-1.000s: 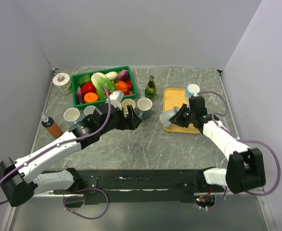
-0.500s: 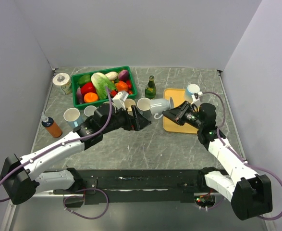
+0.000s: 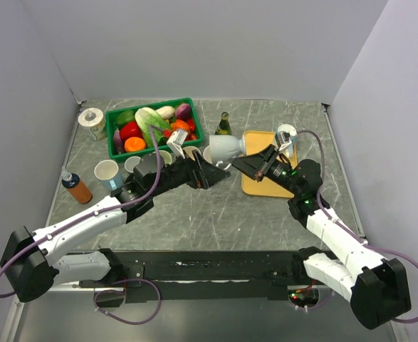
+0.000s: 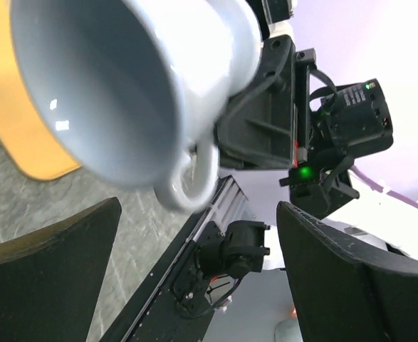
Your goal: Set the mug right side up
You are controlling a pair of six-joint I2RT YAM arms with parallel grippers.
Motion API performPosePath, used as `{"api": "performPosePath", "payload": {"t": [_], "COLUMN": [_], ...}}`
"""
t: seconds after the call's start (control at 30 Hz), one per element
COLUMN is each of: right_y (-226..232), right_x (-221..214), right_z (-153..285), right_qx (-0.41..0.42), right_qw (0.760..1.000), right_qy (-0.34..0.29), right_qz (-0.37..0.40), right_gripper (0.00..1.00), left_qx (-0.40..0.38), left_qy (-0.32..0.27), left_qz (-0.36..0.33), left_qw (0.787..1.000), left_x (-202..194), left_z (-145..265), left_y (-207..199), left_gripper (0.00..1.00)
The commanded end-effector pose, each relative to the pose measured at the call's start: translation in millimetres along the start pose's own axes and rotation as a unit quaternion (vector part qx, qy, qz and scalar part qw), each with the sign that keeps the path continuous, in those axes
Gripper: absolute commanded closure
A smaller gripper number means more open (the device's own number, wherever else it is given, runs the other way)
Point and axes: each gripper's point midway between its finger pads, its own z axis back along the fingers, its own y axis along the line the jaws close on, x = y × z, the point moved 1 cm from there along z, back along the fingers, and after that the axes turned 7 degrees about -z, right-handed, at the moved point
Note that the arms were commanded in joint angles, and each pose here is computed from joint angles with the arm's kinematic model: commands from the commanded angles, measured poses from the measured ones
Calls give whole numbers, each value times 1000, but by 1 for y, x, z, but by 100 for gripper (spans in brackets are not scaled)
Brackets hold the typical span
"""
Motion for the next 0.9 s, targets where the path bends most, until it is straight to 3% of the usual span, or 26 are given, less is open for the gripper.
{"api": "performPosePath", "payload": {"t": [0.0, 0.13, 0.5, 0.87], "right_y": [53, 53, 47, 42], "right_x": [-11, -17, -25, -29], "right_z": [-3, -8, -8, -9], "right_qx": [116, 124, 138, 126], "right_qw": [993, 992, 990, 991], "right_qy": [8, 16, 3, -9], "right_qz": [35, 26, 30, 51], "right_gripper": [100, 100, 100, 100], "left_qx": [-30, -36, -45, -34], "left_qy": [-27, -43, -123, -141], "left_qz": [-1, 10, 54, 80], "left_qw": [999, 998, 990, 986], "left_x": [19, 25, 50, 53], "left_z": [-3, 1, 26, 29], "left_y": [-19, -24, -34, -29], "left_gripper": [4, 1, 21, 45]}}
